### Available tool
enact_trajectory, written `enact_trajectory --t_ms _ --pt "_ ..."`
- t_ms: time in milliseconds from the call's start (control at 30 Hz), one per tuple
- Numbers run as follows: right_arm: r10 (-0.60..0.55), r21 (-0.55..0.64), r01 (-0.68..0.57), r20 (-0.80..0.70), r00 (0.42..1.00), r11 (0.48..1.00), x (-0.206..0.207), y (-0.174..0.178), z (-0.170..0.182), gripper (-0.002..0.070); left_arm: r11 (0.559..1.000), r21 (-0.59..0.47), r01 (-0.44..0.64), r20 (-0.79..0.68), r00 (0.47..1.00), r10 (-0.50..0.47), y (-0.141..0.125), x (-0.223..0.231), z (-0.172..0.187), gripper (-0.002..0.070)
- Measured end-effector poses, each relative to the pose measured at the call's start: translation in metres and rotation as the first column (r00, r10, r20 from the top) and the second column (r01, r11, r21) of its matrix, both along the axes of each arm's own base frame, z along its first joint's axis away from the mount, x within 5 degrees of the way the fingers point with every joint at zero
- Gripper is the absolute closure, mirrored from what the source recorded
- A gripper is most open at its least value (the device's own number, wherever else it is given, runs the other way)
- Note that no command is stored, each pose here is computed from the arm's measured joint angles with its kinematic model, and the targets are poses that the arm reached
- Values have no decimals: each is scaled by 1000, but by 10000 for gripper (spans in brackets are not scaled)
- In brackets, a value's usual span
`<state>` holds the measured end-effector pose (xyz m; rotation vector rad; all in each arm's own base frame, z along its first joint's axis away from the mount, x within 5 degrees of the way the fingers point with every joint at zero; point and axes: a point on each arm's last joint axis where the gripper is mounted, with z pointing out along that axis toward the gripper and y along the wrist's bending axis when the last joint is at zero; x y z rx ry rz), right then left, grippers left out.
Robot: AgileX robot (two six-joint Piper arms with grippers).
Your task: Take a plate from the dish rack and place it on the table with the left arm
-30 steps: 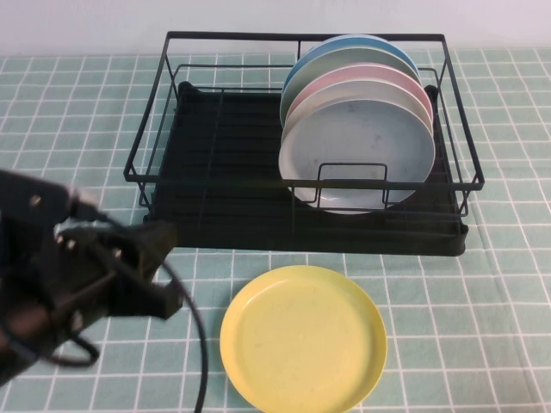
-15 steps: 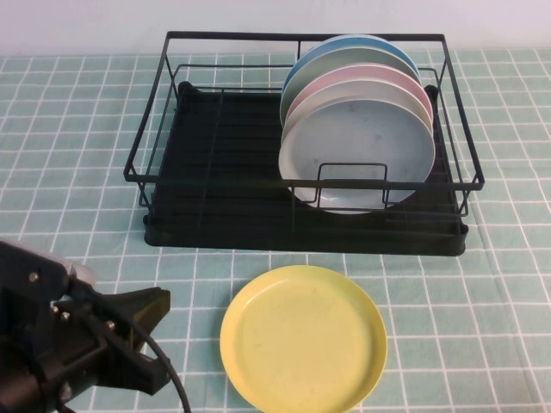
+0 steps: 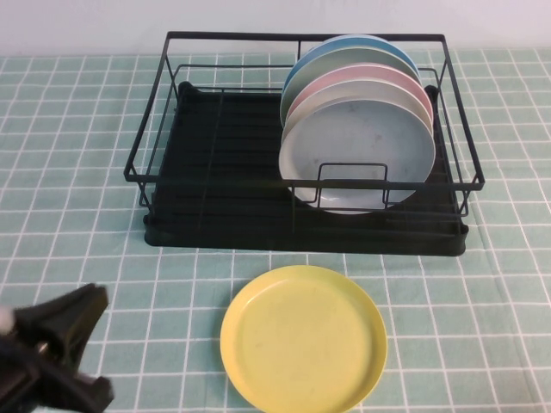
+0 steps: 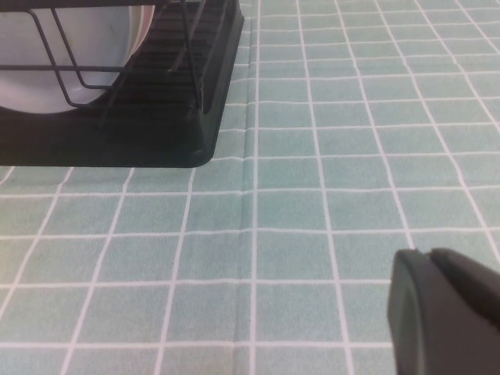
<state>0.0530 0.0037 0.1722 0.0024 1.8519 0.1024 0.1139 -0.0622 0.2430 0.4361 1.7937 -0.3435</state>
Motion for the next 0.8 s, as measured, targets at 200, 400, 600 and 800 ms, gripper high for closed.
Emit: enact_trajectory --t_ms 200,400,600,800 --pt "0 0 0 0 1000 1000 0 0 0 694 988 -87 -128 -67 990 122 26 -26 -37 678" --pt "0 0 0 0 1000 1000 0 0 0 694 962 -24 -271 -23 963 270 47 -47 -58 678" --pt "0 0 0 0 1000 1000 0 0 0 694 904 -4 -427 -18 904 427 59 -60 -68 678" --pt "0 0 0 0 1000 1000 0 0 0 694 880 11 -474 -7 880 474 63 -61 -68 678"
